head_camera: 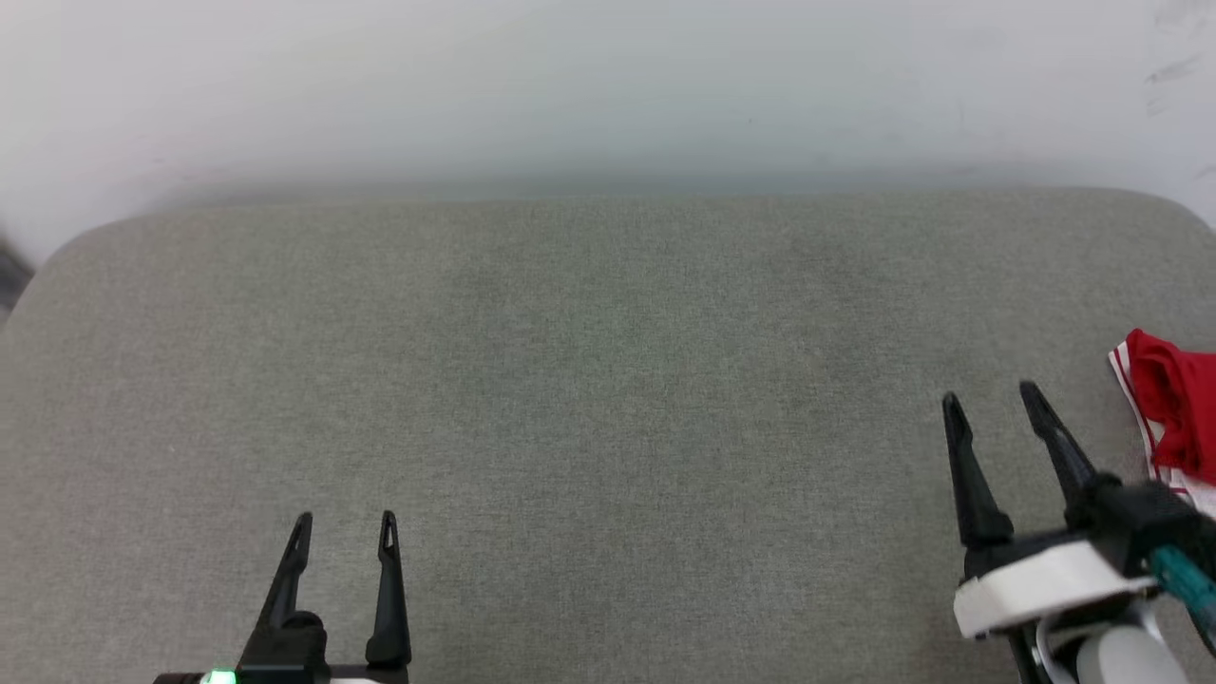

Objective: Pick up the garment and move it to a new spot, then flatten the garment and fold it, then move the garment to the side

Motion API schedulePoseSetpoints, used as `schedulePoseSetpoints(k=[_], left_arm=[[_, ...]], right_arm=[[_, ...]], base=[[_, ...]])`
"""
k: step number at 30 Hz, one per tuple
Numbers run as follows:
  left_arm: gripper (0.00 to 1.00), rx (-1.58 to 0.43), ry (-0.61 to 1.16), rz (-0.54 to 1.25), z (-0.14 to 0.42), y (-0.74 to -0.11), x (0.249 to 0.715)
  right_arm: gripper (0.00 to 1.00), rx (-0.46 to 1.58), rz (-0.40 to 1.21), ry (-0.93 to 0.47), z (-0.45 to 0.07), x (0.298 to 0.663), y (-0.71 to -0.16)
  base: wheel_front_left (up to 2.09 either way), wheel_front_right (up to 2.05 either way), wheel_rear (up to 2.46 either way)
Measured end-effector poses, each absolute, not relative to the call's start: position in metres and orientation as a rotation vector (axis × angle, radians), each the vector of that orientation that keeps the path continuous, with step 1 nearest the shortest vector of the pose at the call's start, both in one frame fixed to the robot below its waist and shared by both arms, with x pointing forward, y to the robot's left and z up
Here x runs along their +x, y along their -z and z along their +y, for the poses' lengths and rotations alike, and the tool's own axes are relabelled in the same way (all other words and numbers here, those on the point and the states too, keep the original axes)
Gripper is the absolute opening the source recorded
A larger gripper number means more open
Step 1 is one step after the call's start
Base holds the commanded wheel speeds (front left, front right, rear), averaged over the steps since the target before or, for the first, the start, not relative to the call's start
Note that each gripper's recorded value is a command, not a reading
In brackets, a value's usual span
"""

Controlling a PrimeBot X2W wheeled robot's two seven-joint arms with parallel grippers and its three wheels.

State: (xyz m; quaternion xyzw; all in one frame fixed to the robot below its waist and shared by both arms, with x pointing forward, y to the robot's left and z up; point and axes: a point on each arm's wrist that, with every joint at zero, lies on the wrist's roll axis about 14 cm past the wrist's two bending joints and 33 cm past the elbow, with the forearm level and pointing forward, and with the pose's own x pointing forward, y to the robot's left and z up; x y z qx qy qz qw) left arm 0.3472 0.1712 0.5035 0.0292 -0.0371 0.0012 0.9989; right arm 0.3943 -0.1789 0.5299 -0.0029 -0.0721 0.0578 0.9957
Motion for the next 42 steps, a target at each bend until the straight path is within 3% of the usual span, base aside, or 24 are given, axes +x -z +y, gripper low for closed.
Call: schedulePoseSetpoints(k=[13,26,27,42], left_arm=[[1.00,0.033,0.011,-0.069,0.167,-0.502,0.330],[1.00,0.026,0.005,-0.063,0.170,-0.500,0.328],[0.00,0.026,0.005,-0.053,0.169,-0.497,0.327],[0.00,-0.220,-0.033,0.043,0.176,-0.476,0.329]], right_arm=[[1.00,0.039,-0.110,-0.046,-0.189,0.343,-0.515],[1.00,0.056,-0.102,-0.041,-0.188,0.335,-0.512],[0.00,0.056,-0.093,-0.040,-0.188,0.334,-0.509],[0.00,0.293,-0.022,0.007,-0.195,0.335,-0.490]], base=[[0.00,0.00,0.00],[0.00,0.00,0.00],[0.00,0.00,0.00],[0.00,0.00,0.00]])
